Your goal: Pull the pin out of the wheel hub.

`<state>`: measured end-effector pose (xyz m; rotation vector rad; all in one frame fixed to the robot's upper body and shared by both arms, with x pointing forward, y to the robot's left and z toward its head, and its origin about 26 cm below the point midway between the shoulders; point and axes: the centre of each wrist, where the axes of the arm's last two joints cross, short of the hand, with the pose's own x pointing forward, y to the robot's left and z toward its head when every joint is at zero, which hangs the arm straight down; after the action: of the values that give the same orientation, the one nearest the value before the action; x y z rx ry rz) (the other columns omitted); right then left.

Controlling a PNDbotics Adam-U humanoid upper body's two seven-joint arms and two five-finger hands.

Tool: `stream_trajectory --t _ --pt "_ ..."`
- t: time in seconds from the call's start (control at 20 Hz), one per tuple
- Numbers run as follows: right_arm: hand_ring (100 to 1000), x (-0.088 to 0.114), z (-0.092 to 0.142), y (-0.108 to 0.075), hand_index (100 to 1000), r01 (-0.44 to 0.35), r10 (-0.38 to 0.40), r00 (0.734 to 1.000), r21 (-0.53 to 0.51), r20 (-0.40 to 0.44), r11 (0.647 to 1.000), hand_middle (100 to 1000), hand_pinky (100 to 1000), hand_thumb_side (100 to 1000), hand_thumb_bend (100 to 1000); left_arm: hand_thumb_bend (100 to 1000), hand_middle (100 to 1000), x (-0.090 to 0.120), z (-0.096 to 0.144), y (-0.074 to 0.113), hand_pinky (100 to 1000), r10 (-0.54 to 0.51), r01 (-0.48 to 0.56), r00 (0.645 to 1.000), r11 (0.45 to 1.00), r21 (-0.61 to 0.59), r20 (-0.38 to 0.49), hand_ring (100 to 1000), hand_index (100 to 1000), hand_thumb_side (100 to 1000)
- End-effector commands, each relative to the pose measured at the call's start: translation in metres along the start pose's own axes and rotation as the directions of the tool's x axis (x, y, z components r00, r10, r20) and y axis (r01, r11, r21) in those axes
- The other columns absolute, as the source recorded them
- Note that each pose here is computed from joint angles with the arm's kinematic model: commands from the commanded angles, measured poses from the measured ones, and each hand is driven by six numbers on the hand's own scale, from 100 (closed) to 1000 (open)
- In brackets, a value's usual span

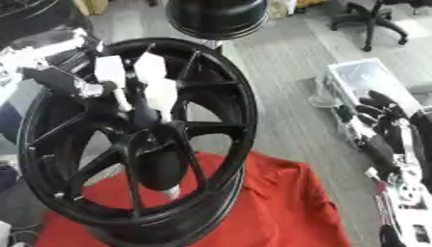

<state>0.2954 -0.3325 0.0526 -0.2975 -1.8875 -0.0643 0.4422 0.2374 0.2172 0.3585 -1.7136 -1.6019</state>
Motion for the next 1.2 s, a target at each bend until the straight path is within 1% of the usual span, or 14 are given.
stream_trajectory --t 0.05,0.25,0.35,0.4,0.5,0.55,0.65,0.7,0.85,0.9,0.95,1.0,1.05,1.2 --pt "791 0.004 -0.003 -0.003 831 -0.01 0.01 1.0 0.003 0.018 1.0 728 818 373 577 190 469 0.01 0.01 0.032 619 -0.013 0.011 1.0 0.997 0.077 0.025 681 458 443" --pt "791 0.003 -0.002 -0.005 831 -0.014 0.014 1.0 -0.002 0.014 1.0 728 818 374 577 206 475 0.021 0.029 0.064 628 -0.05 0.042 0.998 0.983 0.177 0.042 677 464 433" --pt "791 0.003 -0.002 -0.007 831 -0.018 0.019 1.0 -0.01 0.01 1.0 727 818 374 577 210 478 0.023 0.045 0.079 631 -0.076 0.069 0.997 0.969 0.237 0.023 676 467 430" --pt "791 0.003 -0.002 -0.007 831 -0.019 0.019 1.0 -0.012 0.01 1.0 727 818 374 577 220 485 0.024 0.052 0.084 636 -0.085 0.079 0.996 0.964 0.255 0.013 677 475 433" --pt "791 0.002 -0.001 -0.01 831 -0.026 0.026 1.0 -0.02 0.008 0.999 727 818 374 578 237 490 0.023 0.07 0.092 640 -0.104 0.106 0.994 0.948 0.299 -0.022 678 482 439" --pt "791 0.002 0.0 -0.012 831 -0.03 0.03 1.0 -0.028 0.006 0.999 727 818 374 577 245 495 0.02 0.082 0.095 643 -0.109 0.121 0.993 0.939 0.321 -0.053 680 489 430" --pt "791 0.002 0.0 -0.014 831 -0.035 0.036 0.999 -0.042 0.006 0.998 727 818 373 578 262 505 0.012 0.105 0.098 643 -0.106 0.143 0.987 0.922 0.36 -0.121 688 501 440" --pt "791 0.002 0.0 -0.015 831 -0.036 0.037 0.999 -0.046 0.007 0.998 727 818 374 577 272 513 0.008 0.116 0.099 642 -0.099 0.152 0.983 0.916 0.372 -0.156 697 509 459" --pt "791 0.003 -0.001 -0.016 831 -0.036 0.037 0.999 -0.058 0.012 0.998 727 818 373 578 280 529 -0.015 0.147 0.093 638 -0.041 0.158 0.955 0.909 0.386 -0.293 721 524 474" --pt "791 0.004 -0.001 -0.016 830 -0.036 0.037 0.999 -0.06 0.012 0.998 727 818 373 578 281 536 -0.025 0.155 0.088 639 -0.008 0.147 0.941 0.91 0.388 -0.338 729 532 476" --pt "791 0.003 -0.001 -0.016 831 -0.036 0.037 0.999 -0.064 0.012 0.997 727 818 373 578 275 556 -0.036 0.162 0.079 644 0.03 0.132 0.924 0.911 0.391 -0.382 745 553 485" --pt "791 0.003 -0.001 -0.017 831 -0.036 0.037 0.999 -0.067 0.012 0.997 728 818 395 556 275 558 -0.046 0.168 0.07 642 0.068 0.117 0.902 0.912 0.393 -0.426 753 554 485" --pt "791 0.003 0.0 -0.017 831 -0.037 0.038 0.999 -0.071 0.011 0.997 727 818 373 578 276 560 -0.057 0.174 0.058 642 0.109 0.098 0.879 0.912 0.398 -0.465 753 556 492" --pt "791 0.003 0.0 -0.018 831 -0.037 0.038 0.999 -0.079 0.012 0.996 727 818 373 579 249 606 -0.084 0.188 0.019 650 0.212 0.043 0.792 0.916 0.398 -0.572 775 604 501"
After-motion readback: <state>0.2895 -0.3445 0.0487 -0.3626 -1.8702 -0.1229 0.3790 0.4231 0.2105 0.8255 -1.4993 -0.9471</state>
